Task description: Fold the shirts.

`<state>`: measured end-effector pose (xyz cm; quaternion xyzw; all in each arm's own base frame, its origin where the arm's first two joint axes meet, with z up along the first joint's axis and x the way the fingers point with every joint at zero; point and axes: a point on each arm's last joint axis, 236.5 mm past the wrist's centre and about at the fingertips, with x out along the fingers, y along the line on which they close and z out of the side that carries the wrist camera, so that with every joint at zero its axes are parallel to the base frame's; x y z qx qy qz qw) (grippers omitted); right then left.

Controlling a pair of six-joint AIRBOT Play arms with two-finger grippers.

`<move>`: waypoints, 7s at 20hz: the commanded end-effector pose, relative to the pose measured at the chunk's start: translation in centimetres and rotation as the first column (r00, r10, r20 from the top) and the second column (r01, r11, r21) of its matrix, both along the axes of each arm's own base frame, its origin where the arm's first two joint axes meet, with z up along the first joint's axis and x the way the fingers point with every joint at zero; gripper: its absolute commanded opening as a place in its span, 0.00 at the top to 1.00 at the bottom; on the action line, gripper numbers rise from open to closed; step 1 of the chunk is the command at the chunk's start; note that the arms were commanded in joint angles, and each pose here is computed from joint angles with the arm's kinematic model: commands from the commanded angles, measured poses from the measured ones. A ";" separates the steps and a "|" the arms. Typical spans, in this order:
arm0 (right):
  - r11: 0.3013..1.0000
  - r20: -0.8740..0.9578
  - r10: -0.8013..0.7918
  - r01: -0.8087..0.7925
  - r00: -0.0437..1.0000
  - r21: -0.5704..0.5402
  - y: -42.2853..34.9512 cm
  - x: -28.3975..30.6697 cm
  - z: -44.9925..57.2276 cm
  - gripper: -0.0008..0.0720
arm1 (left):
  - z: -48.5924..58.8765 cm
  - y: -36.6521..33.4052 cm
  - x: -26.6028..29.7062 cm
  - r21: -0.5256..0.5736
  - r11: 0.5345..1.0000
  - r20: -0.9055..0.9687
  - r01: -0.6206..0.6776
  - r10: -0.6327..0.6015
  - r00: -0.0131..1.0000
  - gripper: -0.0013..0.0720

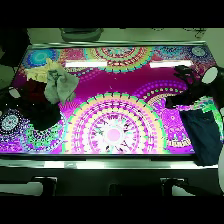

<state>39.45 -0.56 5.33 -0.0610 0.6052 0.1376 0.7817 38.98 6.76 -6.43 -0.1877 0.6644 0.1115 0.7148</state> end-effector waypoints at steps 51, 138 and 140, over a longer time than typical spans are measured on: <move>0.872 -0.214 0.270 -0.144 0.939 0.468 11.2 -15.0 -5.7 0.15 | 0.0 -30.5 -10.1 -0.500 0.818 0.182 0.283 -0.220 0.958 0.00; 0.999 0.161 -0.054 0.053 0.985 0.013 -6.4 -1.9 0.3 0.12 | 3.1 -16.6 -2.3 -0.249 0.946 0.437 0.208 -0.083 0.896 0.94; 0.977 0.046 -0.202 0.198 0.978 0.076 -10.2 -5.7 1.2 0.13 | 2.9 -17.0 -2.9 -0.248 0.939 0.422 0.240 -0.118 0.899 0.94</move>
